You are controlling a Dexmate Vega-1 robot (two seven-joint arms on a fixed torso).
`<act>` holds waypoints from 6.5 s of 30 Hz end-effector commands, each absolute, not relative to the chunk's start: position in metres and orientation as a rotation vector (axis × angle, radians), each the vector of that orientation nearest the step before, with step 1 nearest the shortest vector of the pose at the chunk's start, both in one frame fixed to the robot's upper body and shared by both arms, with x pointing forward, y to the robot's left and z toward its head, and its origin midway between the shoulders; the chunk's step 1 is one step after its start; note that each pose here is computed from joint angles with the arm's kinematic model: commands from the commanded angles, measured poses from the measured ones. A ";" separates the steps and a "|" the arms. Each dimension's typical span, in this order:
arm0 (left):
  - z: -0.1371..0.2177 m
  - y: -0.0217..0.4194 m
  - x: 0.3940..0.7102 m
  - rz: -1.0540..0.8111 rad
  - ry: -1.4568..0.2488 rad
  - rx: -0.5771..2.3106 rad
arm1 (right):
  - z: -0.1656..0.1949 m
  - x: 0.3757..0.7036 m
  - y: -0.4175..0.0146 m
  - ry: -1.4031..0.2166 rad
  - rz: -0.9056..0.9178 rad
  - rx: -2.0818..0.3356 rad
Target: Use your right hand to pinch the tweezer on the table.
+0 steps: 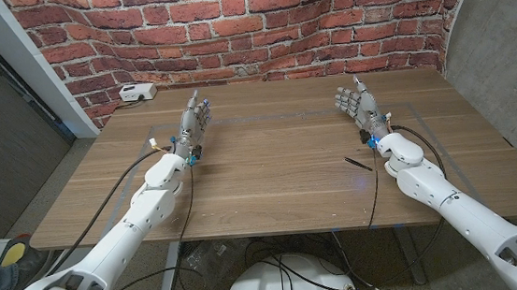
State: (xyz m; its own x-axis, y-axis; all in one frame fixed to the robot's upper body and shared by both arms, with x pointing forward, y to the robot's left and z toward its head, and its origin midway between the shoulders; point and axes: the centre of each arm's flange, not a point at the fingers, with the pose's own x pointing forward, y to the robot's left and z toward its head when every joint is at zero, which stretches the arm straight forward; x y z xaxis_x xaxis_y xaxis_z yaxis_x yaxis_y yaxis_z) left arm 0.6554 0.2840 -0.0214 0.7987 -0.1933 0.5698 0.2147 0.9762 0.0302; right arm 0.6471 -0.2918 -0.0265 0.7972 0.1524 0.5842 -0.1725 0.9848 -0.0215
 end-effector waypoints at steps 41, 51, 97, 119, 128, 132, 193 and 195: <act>-0.021 0.290 0.626 -0.218 -0.636 0.046 | -0.047 0.565 -0.304 -0.730 0.060 -0.082; -0.025 0.284 0.622 -0.220 -0.647 0.045 | -0.053 0.543 -0.309 -0.746 0.050 -0.117; -0.037 0.265 0.616 -0.210 -0.625 0.039 | -0.094 0.482 -0.323 -0.782 -0.105 -0.346; -0.033 0.259 0.617 -0.226 -0.630 0.052 | -0.103 0.461 -0.315 -0.785 -0.246 -0.606; -0.035 0.260 0.617 -0.227 -0.633 0.055 | -0.098 0.455 -0.308 -0.772 -0.280 -0.750; -0.035 0.260 0.617 -0.230 -0.632 0.055 | -0.098 0.453 -0.305 -0.766 -0.290 -0.808; -0.029 0.259 0.624 -0.260 -0.615 0.099 | -0.080 0.463 -0.271 -0.335 -0.360 -1.382; -0.029 0.259 0.624 -0.260 -0.615 0.098 | -0.080 0.463 -0.270 -0.321 -0.360 -1.386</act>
